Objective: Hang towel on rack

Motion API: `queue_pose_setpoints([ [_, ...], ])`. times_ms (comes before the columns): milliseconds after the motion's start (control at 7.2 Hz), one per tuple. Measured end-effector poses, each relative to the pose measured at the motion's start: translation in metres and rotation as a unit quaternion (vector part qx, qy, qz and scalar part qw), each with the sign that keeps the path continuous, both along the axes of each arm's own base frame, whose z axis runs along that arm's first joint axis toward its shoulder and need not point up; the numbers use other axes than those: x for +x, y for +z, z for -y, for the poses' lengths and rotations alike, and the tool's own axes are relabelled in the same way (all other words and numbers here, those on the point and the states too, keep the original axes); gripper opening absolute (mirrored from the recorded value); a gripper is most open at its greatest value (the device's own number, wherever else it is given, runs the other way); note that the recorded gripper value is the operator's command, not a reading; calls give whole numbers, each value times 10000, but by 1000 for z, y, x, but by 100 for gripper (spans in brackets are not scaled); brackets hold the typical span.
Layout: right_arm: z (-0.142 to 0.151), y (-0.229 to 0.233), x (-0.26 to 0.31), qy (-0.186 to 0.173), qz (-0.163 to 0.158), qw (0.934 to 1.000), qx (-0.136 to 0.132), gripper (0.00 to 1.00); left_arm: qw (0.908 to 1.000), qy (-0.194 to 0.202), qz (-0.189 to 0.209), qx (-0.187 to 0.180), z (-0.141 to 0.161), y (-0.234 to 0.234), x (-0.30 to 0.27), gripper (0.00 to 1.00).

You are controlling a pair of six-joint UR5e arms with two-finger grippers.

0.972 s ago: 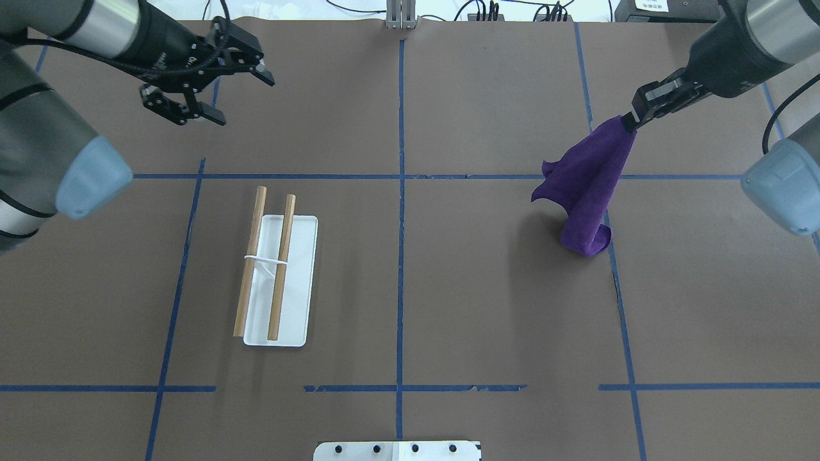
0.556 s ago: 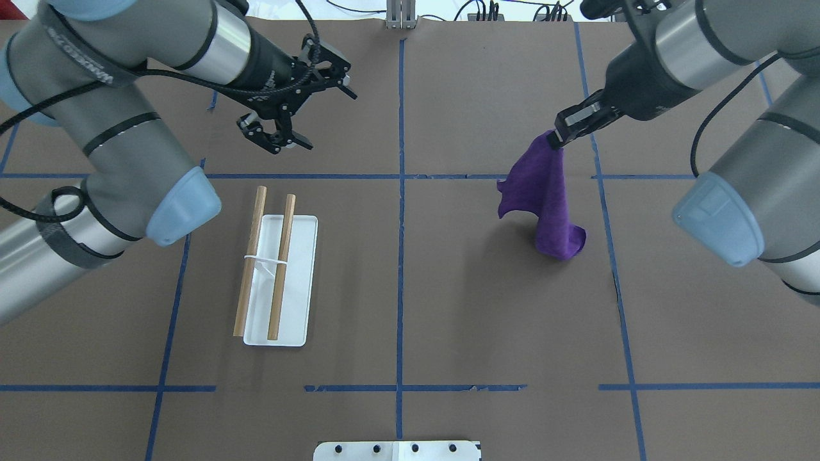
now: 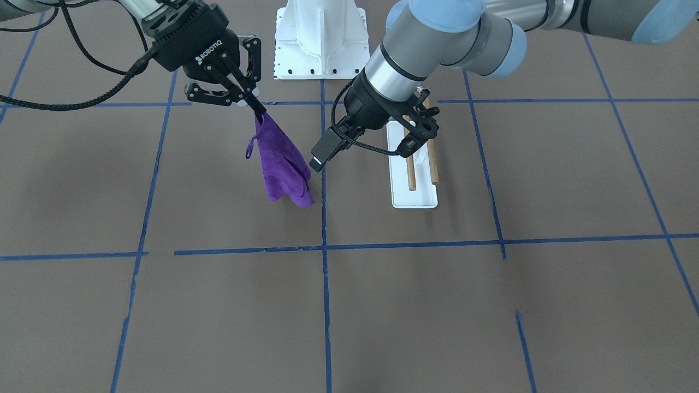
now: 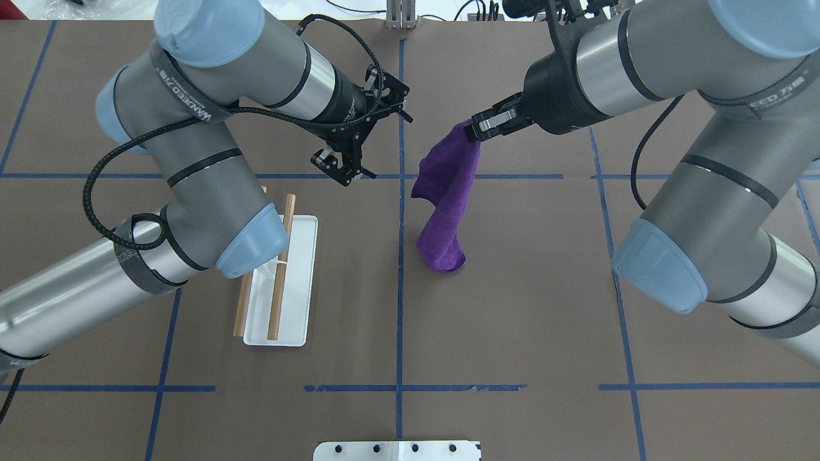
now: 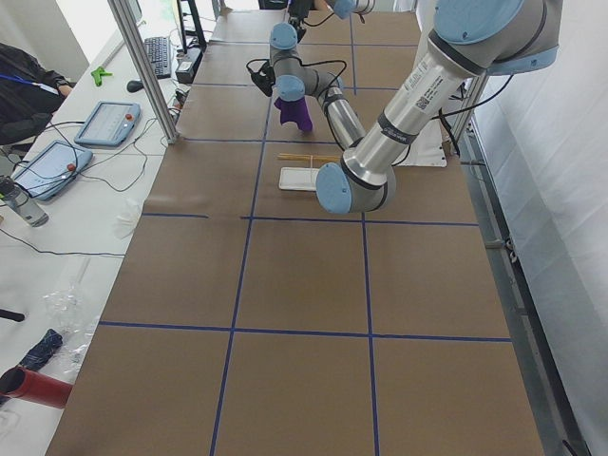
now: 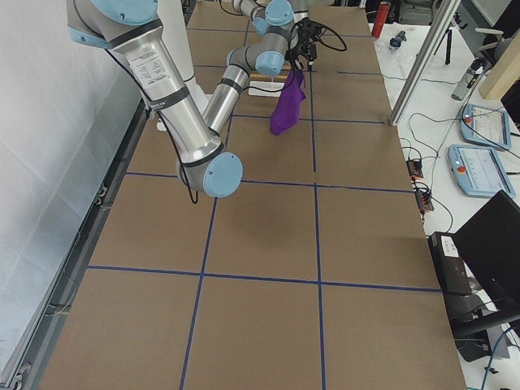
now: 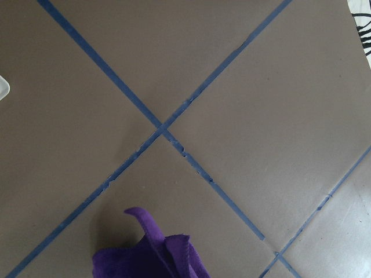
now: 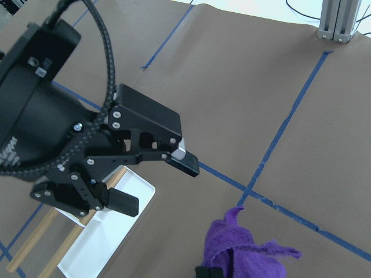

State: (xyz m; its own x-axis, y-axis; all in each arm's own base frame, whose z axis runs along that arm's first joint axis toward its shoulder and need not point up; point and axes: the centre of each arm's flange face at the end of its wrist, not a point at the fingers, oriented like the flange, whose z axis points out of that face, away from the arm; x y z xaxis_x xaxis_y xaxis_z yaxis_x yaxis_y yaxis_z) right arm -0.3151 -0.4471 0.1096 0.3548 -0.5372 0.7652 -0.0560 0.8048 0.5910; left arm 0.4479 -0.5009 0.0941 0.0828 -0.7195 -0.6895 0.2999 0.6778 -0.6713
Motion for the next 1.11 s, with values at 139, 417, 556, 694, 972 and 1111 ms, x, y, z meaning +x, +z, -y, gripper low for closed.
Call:
queue_pose_setpoints([
  [139, -1, -4, 0, 31, 53, 10000, 30, 0, 9999, 7, -36, -115, -4, -3, 5, 94],
  [417, -3, -10, 2, 44, 120, 9999, 80, 0, 9997, -8, -103, -235, -8, -10, 7, 94],
  [556, -7, -13, 3, 29, 156, 9998, 111, 0, 9997, -9, -125, -230, -8, -12, 7, 95],
  [694, -11, -17, 4, 6, 198, 9997, 148, 0, 9997, -2, -163, -193, -9, -14, 7, 95],
  [972, -19, -24, 8, -19, 277, 9994, 223, 0, 9996, 11, -268, -93, -11, -16, 7, 37],
  [1111, -20, -25, 9, -19, 289, 9993, 236, 0, 9995, 12, -293, -75, -11, -16, 6, 31],
])
